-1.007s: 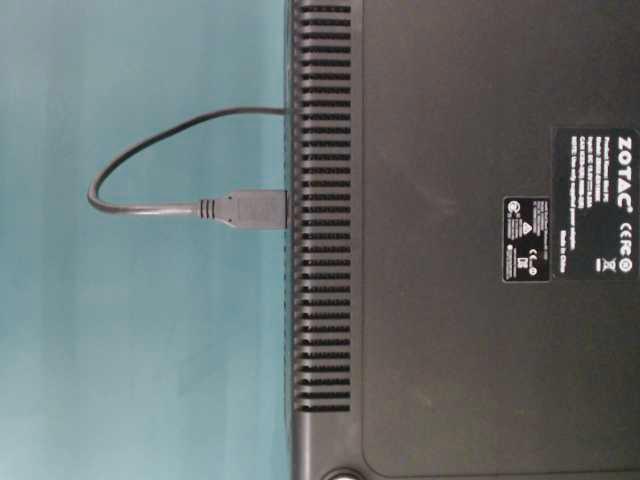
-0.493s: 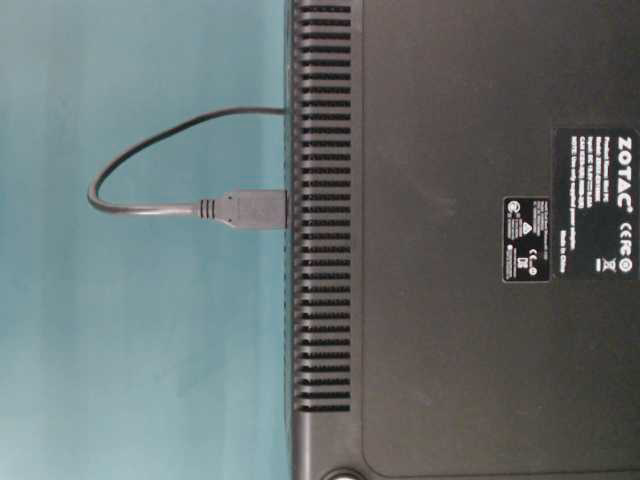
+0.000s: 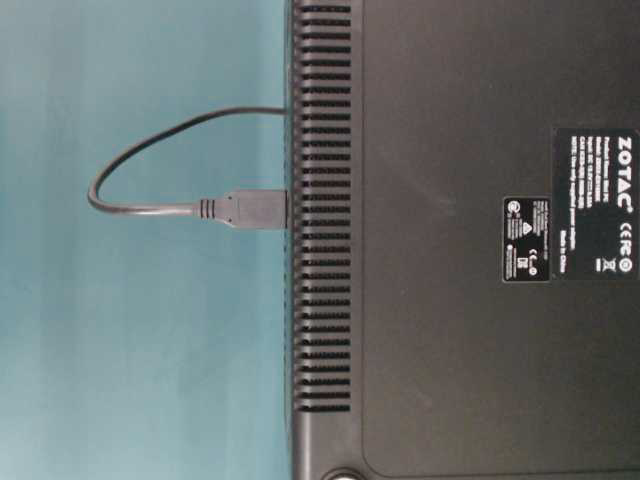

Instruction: Insert the USB into the PC box with both arms.

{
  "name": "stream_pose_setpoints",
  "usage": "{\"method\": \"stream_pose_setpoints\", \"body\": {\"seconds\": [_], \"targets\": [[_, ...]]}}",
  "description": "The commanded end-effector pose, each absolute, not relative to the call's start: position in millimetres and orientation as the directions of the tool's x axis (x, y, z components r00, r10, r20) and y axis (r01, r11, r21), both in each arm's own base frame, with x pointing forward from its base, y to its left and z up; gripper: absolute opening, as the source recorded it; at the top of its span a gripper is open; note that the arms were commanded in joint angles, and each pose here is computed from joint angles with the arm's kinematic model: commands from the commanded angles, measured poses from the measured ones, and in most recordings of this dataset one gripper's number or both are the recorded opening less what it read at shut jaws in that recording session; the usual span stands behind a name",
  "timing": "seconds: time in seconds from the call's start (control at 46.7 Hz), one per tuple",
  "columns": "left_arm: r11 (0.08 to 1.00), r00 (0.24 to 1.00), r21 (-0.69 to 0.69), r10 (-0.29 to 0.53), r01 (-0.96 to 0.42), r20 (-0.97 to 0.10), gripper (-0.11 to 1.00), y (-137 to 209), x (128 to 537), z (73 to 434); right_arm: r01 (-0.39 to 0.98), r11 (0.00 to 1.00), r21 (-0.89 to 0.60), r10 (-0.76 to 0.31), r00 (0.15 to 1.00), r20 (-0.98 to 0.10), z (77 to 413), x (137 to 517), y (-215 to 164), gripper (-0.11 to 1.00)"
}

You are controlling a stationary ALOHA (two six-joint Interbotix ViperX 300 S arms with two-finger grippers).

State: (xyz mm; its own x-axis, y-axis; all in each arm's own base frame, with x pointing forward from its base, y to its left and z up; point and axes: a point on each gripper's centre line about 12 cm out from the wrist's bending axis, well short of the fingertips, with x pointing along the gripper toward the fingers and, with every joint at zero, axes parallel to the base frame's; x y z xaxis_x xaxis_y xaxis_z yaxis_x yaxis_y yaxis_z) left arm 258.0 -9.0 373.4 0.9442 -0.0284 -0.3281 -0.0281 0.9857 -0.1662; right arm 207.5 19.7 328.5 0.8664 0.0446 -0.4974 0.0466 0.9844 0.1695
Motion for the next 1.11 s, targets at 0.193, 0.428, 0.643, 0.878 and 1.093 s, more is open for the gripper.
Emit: {"method": "stream_pose_setpoints", "body": {"seconds": [0.193,0.428,0.643,0.878,1.093], "targets": [[0.936,0.943,-0.339,-0.020,-0.099,-0.331,0.00,-6.8,256.6,387.2,0.047,0.981,0.190,0.051,0.878,-0.475,331.6,207.8,20.1,0.59],[0.913,0.957,-0.394,-0.011,-0.108,-0.289,0.00,-4.2,258.6,385.6,0.044,0.980,0.192,0.052,0.883,-0.467,331.6,207.2,20.1,0.59],[0.922,0.979,-0.381,-0.012,-0.068,-0.204,0.20,-4.2,265.6,375.9,0.061,0.972,0.225,0.052,0.884,-0.465,333.2,206.5,20.0,0.59],[0.990,0.989,0.096,-0.088,0.100,-0.122,0.83,-23.7,261.3,371.7,0.067,0.969,0.238,0.052,0.885,-0.463,330.1,203.4,19.6,0.59],[0.971,0.970,0.196,-0.093,0.139,-0.225,0.67,-25.4,256.2,365.2,0.065,0.969,0.239,0.053,0.888,-0.458,330.2,199.7,19.3,0.59]]}}
